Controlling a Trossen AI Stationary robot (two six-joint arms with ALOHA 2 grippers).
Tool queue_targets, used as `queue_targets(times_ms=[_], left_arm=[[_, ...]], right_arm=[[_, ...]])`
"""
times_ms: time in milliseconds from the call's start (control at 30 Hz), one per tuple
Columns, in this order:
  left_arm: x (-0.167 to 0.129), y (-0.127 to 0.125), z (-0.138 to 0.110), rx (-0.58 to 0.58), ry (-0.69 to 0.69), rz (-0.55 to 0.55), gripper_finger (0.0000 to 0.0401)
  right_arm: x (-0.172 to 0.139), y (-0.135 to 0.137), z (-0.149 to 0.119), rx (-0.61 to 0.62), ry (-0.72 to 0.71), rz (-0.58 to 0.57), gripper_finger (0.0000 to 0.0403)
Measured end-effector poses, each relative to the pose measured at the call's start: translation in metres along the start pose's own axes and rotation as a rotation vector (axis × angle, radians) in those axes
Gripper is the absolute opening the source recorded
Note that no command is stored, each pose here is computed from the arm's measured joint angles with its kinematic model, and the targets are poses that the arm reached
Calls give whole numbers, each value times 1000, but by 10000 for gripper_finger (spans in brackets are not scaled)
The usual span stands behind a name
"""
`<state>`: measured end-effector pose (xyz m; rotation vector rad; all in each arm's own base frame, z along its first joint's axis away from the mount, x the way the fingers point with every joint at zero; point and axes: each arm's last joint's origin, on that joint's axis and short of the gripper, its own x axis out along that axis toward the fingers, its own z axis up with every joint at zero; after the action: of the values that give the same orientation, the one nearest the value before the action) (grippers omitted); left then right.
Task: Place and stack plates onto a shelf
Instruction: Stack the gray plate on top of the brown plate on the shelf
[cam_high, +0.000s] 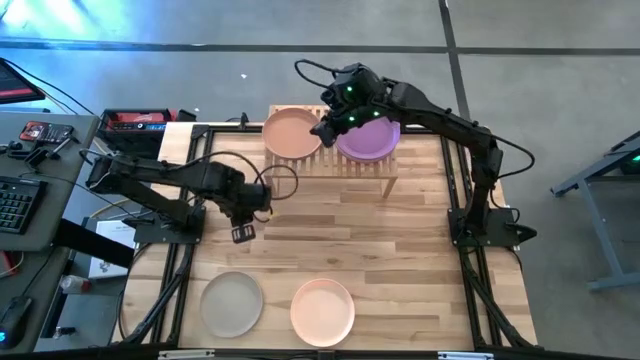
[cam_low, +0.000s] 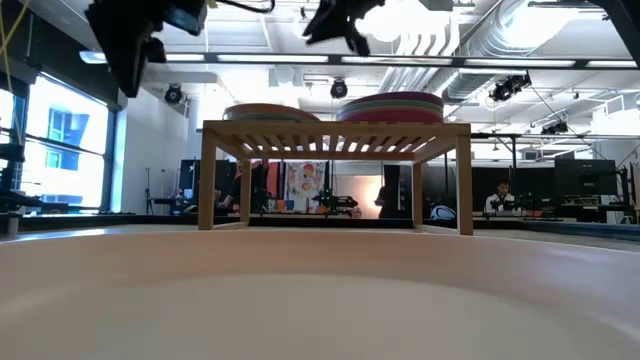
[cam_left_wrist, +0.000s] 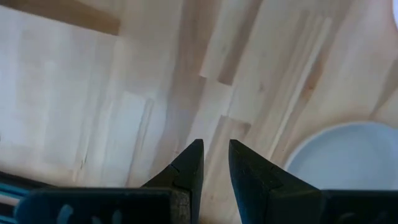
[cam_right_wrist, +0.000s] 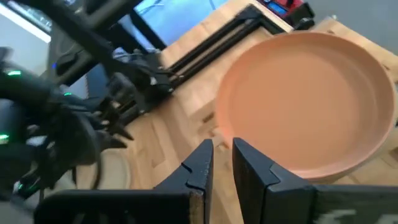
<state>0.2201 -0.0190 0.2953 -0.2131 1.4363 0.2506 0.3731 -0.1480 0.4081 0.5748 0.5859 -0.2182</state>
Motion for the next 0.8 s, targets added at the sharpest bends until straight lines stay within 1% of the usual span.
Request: queue_targets(times_ms=[167, 300, 400, 500, 633, 733, 800], left_arm=[[-1, -17, -8, 85, -5, -2, 65], [-2, -33, -16, 138, -11, -13, 65], [-3, -45, -23, 200, -25, -15, 65], [-4, -57, -30, 251, -51, -14, 65], [-5, -71, -35, 257, -97, -27, 65], [-3, -79, -38, 281, -122, -2, 65], [2, -86, -40, 288, -113, 11, 65]], right_arm=[[-25, 28, 3, -66, 17, 32, 42], [-45, 51, 5, -155, 2, 70, 42], [-58, 63, 5, -205, -18, 97, 42], [-70, 67, 0, -229, -23, 110, 42], [-81, 69, -5, -249, 1, 103, 42], [-82, 69, -7, -265, 22, 95, 42], [-81, 68, -9, -265, 43, 88, 42]])
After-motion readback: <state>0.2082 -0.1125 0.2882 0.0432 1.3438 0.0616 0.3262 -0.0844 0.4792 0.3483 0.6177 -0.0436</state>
